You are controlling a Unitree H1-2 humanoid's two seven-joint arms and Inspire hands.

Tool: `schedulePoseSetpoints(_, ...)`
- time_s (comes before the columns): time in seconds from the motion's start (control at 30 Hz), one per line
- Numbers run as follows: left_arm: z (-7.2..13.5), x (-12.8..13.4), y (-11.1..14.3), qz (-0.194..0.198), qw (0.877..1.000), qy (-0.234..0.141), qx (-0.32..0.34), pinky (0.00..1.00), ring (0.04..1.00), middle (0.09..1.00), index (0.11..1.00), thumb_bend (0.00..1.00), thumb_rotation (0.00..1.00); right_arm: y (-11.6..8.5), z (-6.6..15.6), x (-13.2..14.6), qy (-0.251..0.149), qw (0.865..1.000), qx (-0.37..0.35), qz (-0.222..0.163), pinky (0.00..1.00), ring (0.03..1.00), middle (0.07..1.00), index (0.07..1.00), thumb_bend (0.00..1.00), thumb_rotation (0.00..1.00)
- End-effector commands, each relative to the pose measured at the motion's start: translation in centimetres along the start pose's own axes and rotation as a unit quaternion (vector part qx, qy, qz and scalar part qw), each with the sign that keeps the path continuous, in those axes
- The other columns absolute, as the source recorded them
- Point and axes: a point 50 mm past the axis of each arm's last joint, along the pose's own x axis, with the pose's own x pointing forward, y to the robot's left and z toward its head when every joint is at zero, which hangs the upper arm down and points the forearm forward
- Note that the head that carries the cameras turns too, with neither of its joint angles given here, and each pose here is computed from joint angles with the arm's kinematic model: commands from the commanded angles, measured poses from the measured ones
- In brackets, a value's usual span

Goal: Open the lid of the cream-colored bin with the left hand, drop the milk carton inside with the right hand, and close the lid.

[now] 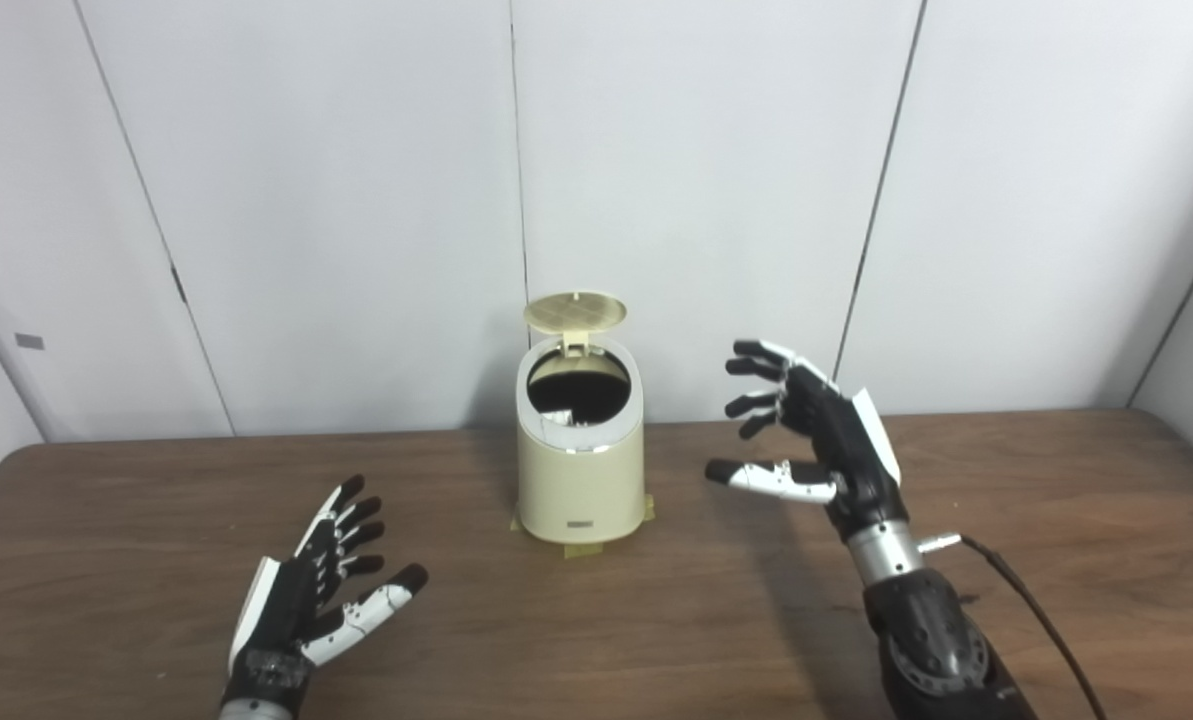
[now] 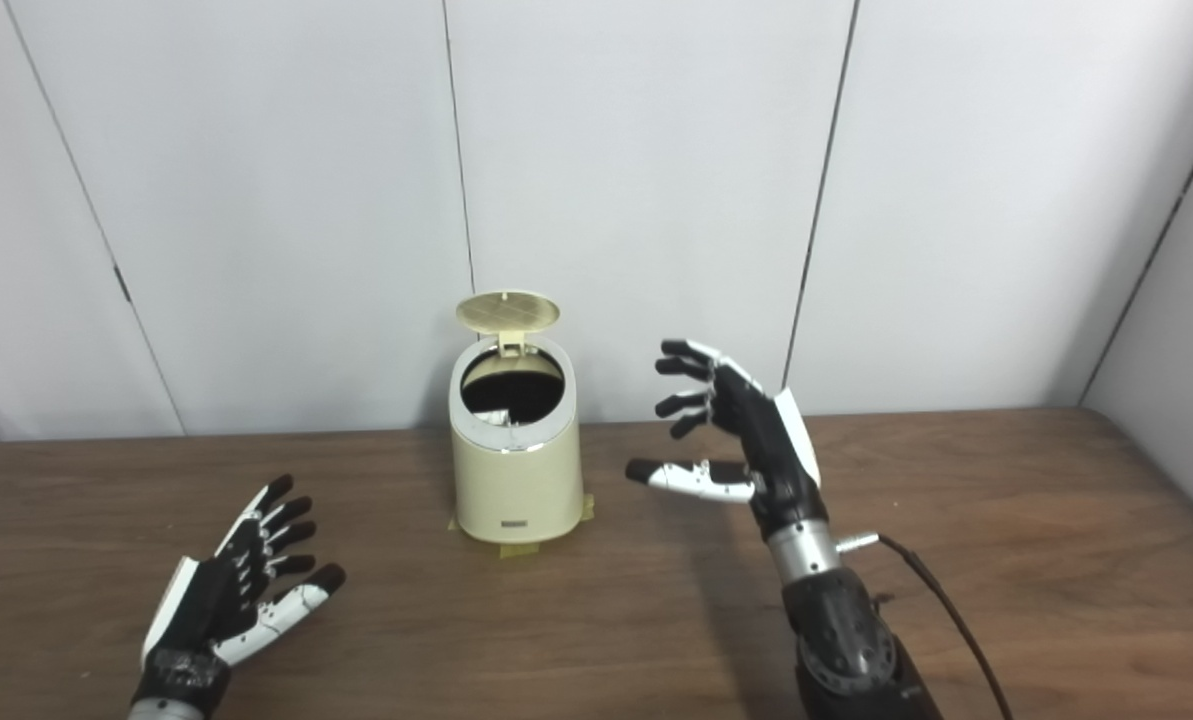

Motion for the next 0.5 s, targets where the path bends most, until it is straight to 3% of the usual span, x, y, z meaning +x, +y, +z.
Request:
schedulePoseSetpoints(0.0, 1.9, 1.0, 0.5, 0.002, 0.999, -0.040, 0.007, 0.75, 0.864, 0.906, 0.970, 0.82, 0.40, -1.0, 1.8, 1.3, -0.026, 1.000, 0.008, 0.010, 0.55, 0.704, 0.813, 0.824, 0.84, 0.28)
schedulePoseSetpoints(0.2, 2.1, 1.1, 0.5, 0.000, 0.999, -0.042, 0.006, 0.76, 0.864, 0.903, 0.964, 0.82, 0.41, -0.9, 1.1, 0.1, 0.000, 0.999, 0.009, 0.039, 0.61, 0.746, 0.848, 0.863, 0.90, 0.34)
schedulePoseSetpoints(0.47, 2.7, 1.4, 0.2, -0.004, 0.998, -0.058, 0.000, 0.74, 0.860, 0.901, 0.961, 0.83, 0.41, 0.0, 1.1, -1.0, 0.028, 0.998, 0.022, 0.050, 0.64, 0.768, 0.860, 0.869, 0.90, 0.33)
